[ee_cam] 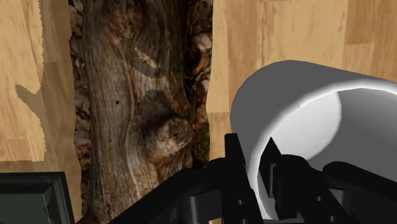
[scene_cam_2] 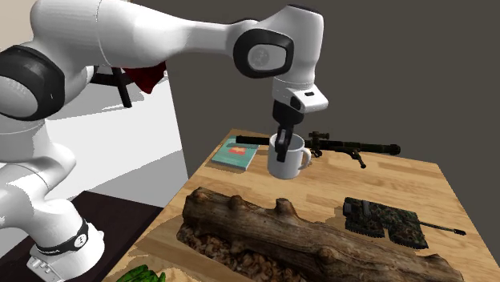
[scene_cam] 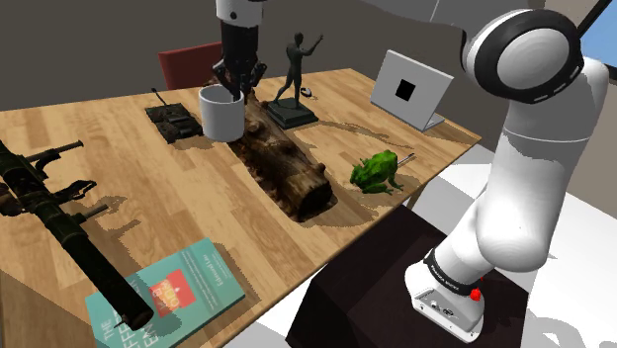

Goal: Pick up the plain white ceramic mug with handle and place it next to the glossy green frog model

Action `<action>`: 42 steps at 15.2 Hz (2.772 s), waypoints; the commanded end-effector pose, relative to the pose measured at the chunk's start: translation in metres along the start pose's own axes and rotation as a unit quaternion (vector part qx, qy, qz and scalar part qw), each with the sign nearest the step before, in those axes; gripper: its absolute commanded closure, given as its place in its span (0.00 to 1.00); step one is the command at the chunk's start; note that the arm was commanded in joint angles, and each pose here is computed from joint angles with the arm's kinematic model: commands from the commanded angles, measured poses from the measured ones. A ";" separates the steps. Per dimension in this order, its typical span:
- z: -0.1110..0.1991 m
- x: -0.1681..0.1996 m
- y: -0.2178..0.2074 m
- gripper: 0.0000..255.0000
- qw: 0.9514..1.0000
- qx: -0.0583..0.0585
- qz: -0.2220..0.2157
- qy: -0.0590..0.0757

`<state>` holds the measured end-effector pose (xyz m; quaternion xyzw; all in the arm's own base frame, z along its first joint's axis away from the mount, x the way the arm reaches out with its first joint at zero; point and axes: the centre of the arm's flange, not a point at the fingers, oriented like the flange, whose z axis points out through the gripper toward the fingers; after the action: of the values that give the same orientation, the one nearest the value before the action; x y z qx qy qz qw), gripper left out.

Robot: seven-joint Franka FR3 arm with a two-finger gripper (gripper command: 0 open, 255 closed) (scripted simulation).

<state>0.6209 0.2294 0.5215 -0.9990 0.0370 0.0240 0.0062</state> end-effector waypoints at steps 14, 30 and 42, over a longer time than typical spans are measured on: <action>0.003 -0.102 0.168 1.00 1.000 0.000 0.000 0.000; 0.046 -0.149 0.252 1.00 1.000 0.000 0.000 0.000; 0.109 -0.146 0.253 1.00 1.000 0.000 0.000 0.000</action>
<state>0.4533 -0.0158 0.4258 -0.9990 0.0411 0.0189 0.0053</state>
